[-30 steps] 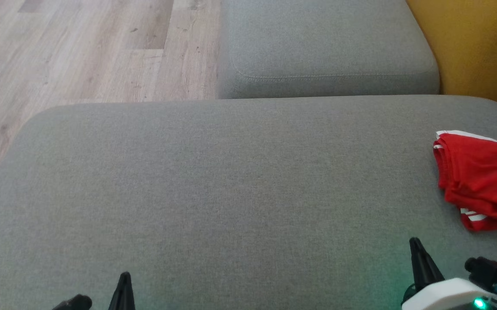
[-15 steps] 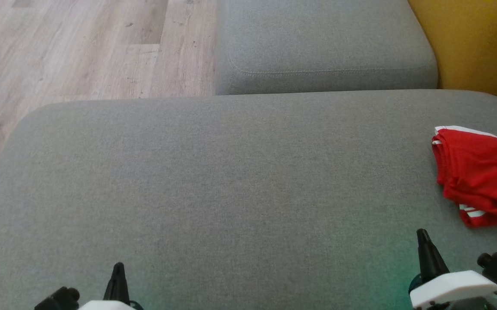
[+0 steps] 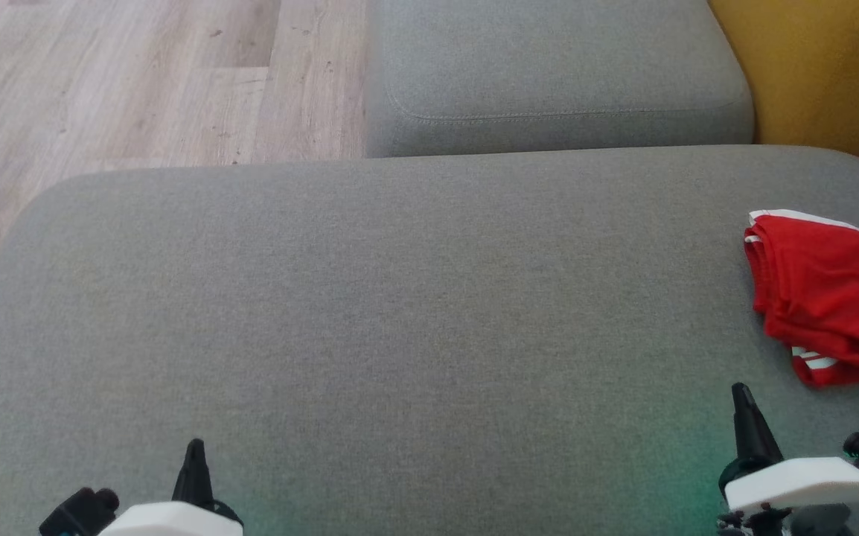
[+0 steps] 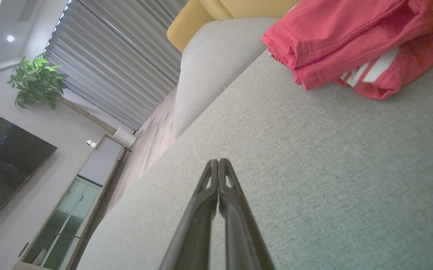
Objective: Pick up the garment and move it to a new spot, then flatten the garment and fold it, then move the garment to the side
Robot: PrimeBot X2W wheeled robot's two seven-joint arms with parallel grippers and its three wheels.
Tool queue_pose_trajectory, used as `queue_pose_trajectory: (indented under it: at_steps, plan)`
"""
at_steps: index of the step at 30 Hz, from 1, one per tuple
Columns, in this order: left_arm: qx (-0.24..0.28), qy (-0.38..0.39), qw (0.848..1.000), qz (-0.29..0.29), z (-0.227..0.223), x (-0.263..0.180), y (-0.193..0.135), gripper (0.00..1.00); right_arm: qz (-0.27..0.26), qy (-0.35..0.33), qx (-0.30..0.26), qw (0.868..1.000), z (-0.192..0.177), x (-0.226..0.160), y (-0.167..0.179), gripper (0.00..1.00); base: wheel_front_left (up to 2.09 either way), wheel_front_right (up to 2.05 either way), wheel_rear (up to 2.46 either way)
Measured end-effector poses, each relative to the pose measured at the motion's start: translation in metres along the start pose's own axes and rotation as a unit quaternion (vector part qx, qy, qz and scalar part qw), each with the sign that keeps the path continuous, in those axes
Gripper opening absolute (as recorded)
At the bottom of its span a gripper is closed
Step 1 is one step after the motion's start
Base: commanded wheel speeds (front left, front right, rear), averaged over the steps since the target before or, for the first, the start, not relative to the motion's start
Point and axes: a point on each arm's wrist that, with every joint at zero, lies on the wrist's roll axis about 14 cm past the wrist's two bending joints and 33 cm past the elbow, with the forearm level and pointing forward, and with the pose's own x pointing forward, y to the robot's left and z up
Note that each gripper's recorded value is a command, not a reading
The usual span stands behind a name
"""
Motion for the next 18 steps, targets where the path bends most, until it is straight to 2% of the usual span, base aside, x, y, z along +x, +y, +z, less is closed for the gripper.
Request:
queue_pose_trajectory:
  at_steps: [18]
  plan:
    - [-0.096,-0.003,0.995,-0.016,0.011,0.011,-0.008,0.00,0.001,-0.018,0.104,0.994,0.014,0.008,-0.001,0.00,0.00,0.00,0.00]
